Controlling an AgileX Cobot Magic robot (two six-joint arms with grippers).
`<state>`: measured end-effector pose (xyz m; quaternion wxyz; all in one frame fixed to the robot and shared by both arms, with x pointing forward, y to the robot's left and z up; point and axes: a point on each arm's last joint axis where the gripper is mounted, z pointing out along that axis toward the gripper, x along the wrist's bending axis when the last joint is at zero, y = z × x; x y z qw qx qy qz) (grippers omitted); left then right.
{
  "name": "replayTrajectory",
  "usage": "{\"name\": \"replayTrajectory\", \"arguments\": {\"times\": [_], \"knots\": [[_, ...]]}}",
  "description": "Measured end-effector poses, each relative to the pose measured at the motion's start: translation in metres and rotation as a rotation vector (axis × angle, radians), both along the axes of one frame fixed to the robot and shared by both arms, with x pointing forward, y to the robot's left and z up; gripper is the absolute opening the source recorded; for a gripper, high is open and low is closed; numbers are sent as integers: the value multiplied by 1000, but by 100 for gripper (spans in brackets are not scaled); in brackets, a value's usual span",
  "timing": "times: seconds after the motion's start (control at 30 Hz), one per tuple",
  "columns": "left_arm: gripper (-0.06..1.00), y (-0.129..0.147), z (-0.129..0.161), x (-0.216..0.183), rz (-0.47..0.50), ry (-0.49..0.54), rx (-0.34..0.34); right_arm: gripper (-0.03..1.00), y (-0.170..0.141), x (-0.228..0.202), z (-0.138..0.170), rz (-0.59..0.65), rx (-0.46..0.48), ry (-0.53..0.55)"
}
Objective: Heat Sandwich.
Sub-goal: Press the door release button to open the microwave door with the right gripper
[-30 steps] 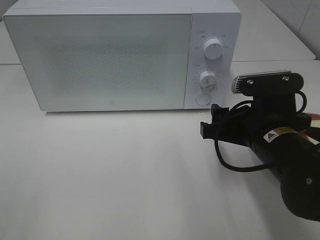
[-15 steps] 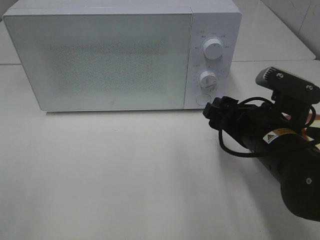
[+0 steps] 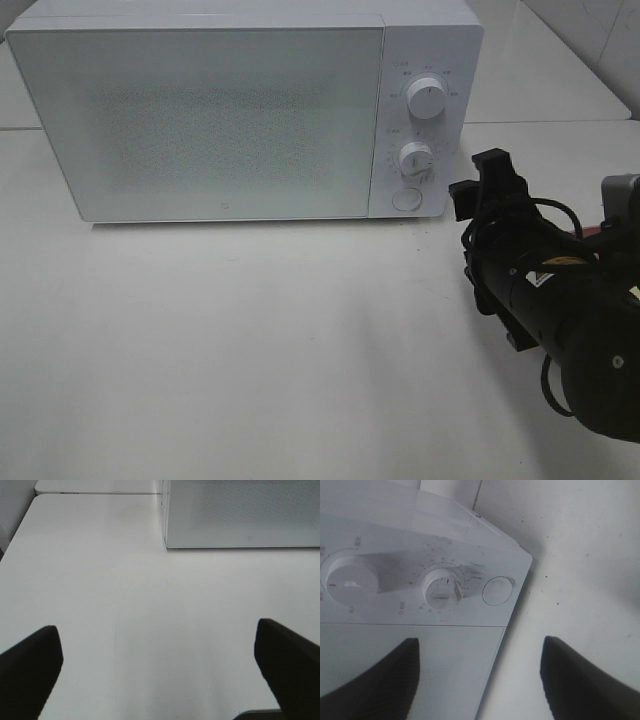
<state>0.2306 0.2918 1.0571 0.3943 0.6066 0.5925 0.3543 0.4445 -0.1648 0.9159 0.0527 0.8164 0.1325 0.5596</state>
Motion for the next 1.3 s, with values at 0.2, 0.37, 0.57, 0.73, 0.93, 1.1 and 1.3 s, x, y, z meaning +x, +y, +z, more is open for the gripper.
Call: {"name": "replayTrajectory", "arguments": {"times": [0.2, 0.37, 0.57, 0.73, 0.93, 1.1, 1.3], "knots": [[99, 0, 0, 0, 0, 0, 0, 43, 0, 0, 0, -93, 236, 17], [99, 0, 0, 0, 0, 0, 0, 10, 0, -1, -1, -109, 280, 37], [99, 0, 0, 0, 0, 0, 0, 1, 1, -2, -4, -104, 280, 68], [99, 0, 0, 0, 0, 0, 0, 1, 1, -2, -4, -98, 266, 69], [99, 0, 0, 0, 0, 0, 0, 1, 3, 0, -7, -82, 226, 73], [99, 0, 0, 0, 0, 0, 0, 1, 11, 7, -15, -57, 203, 96], [99, 0, 0, 0, 0, 0, 0, 1, 17, 28, -18, -19, 207, 104]]}}
